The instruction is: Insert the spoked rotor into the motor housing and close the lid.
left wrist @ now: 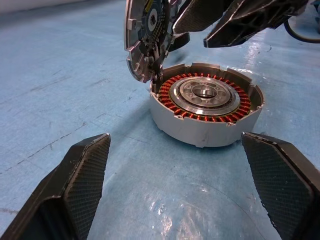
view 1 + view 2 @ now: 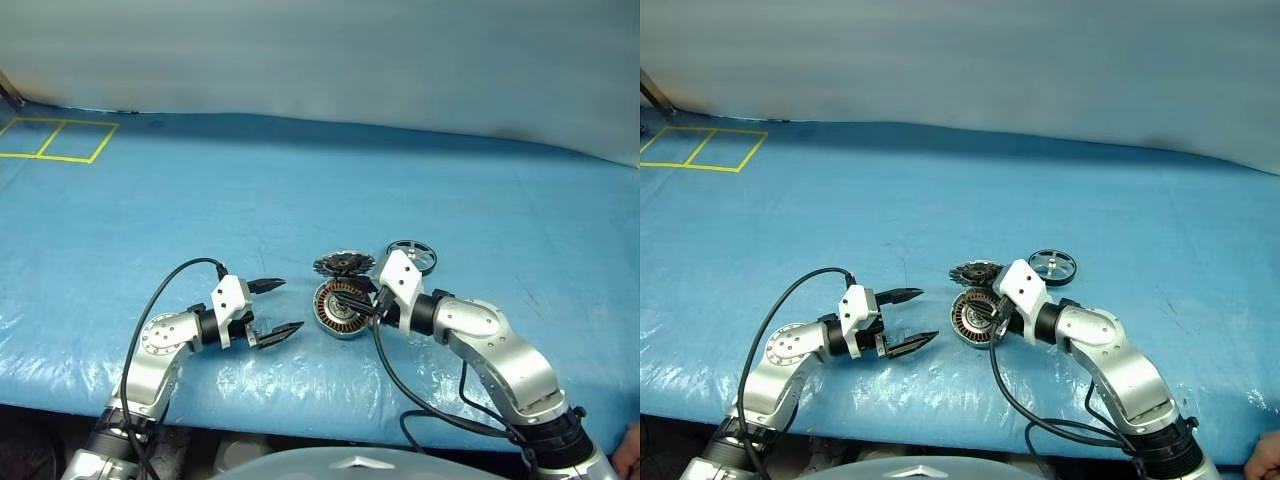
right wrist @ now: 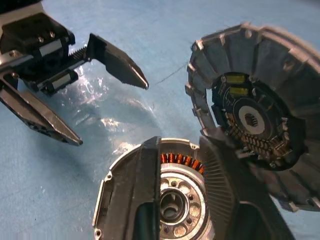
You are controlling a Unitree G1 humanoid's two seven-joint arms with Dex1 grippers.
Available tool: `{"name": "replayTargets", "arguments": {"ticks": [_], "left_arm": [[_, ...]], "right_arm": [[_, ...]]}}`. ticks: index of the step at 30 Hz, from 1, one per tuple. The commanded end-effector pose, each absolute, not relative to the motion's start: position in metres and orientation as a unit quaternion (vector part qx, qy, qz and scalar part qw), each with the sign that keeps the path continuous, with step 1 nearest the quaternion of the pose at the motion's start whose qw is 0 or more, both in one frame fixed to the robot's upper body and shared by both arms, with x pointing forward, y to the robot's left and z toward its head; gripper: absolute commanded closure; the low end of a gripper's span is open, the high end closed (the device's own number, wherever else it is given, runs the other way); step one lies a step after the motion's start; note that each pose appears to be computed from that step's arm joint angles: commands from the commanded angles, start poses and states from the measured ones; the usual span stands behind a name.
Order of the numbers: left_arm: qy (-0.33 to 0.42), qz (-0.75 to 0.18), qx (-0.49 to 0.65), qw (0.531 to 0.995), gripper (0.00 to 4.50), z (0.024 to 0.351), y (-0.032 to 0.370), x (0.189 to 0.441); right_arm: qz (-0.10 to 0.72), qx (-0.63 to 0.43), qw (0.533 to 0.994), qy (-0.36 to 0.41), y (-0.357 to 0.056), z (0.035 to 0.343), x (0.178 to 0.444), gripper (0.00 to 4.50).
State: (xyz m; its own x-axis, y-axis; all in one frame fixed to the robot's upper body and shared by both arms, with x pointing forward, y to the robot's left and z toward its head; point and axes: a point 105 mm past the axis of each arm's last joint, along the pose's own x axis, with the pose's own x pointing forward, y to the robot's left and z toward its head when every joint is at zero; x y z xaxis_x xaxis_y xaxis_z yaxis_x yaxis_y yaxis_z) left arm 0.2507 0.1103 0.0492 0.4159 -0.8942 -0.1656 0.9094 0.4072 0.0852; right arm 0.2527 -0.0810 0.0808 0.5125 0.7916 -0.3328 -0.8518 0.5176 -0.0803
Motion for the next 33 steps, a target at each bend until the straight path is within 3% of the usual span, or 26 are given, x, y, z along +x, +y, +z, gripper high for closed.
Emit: {"name": "replayTargets", "arguments": {"ticks": [1, 12, 25, 27, 30, 33], "left_arm": [[0.026, -0.540, 0.084, 0.837, 0.00, 0.059, 0.108, 0.253], [0.030, -0.538, 0.085, 0.838, 0.00, 0.059, 0.110, 0.252], [0.029, -0.538, 0.083, 0.838, 0.00, 0.059, 0.110, 0.252], [0.029, -0.538, 0.082, 0.838, 0.00, 0.059, 0.109, 0.251], [0.030, -0.537, 0.081, 0.839, 0.00, 0.059, 0.109, 0.251], [0.033, -0.536, 0.080, 0.840, 0.00, 0.058, 0.110, 0.251]], "right_arm": [[0.480, -0.124, 0.859, 0.132, -0.080, 0.076, 0.252, 4.34], [0.479, -0.123, 0.857, 0.147, -0.079, 0.065, 0.253, 4.47], [0.459, -0.204, 0.838, 0.214, -0.089, 0.012, 0.252, 4.47], [0.470, -0.248, 0.814, 0.235, -0.095, -0.002, 0.243, 4.47], [0.489, -0.210, 0.811, 0.243, -0.090, -0.005, 0.232, 4.47], [0.483, -0.106, 0.841, 0.221, -0.081, 0.013, 0.234, 4.47]]}}
